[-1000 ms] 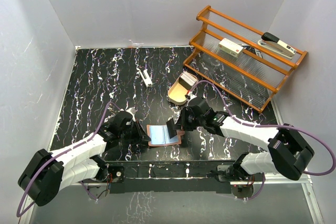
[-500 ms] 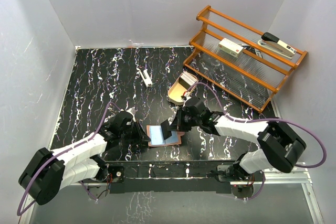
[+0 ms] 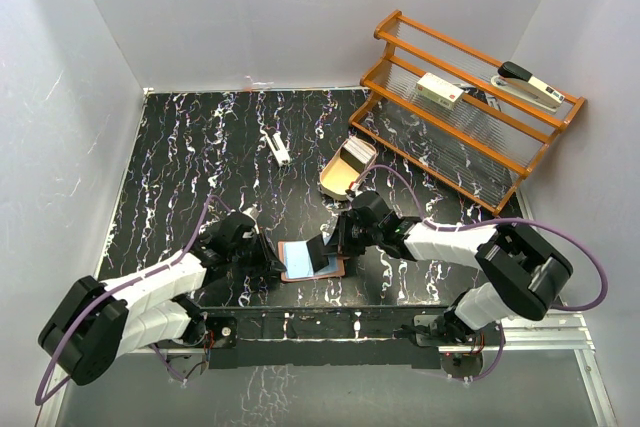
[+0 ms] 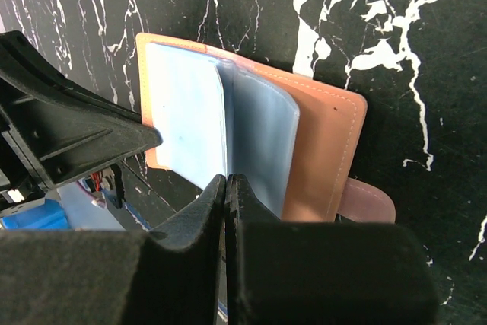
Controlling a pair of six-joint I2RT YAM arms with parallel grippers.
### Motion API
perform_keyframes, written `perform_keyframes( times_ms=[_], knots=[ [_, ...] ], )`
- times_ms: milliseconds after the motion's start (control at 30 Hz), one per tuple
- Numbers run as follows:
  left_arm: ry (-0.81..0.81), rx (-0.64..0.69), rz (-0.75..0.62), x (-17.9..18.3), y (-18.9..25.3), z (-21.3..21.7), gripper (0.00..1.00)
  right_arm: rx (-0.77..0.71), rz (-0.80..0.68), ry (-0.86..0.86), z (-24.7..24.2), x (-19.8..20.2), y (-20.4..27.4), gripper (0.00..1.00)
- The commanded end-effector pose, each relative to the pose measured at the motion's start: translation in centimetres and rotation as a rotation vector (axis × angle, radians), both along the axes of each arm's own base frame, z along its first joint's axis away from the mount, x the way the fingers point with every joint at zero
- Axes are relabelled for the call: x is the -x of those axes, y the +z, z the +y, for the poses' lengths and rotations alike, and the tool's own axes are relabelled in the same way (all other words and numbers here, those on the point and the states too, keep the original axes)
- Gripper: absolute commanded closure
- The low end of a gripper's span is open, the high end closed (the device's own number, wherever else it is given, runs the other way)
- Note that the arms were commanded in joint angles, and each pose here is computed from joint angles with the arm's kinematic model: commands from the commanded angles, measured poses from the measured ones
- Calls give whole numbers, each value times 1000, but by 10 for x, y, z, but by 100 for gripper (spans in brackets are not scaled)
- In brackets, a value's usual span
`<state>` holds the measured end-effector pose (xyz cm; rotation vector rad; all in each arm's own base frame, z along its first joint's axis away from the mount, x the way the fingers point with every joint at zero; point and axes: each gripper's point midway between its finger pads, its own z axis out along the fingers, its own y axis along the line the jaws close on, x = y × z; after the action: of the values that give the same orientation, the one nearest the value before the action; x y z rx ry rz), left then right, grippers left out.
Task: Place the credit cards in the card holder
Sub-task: Insert the credit card into the card holder.
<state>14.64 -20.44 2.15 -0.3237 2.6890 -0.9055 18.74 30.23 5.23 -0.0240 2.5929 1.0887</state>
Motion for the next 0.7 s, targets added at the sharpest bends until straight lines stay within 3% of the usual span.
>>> perform_keyframes(
  times_ms=[0,667],
  knots=[
    [-18,-31,14,5,-6,4,100,-17,-13,5,4,-1,-1,100],
    [-24,-32,27,5,-9,2,100,13,-40,4,-5,0,0,100]
  ],
)
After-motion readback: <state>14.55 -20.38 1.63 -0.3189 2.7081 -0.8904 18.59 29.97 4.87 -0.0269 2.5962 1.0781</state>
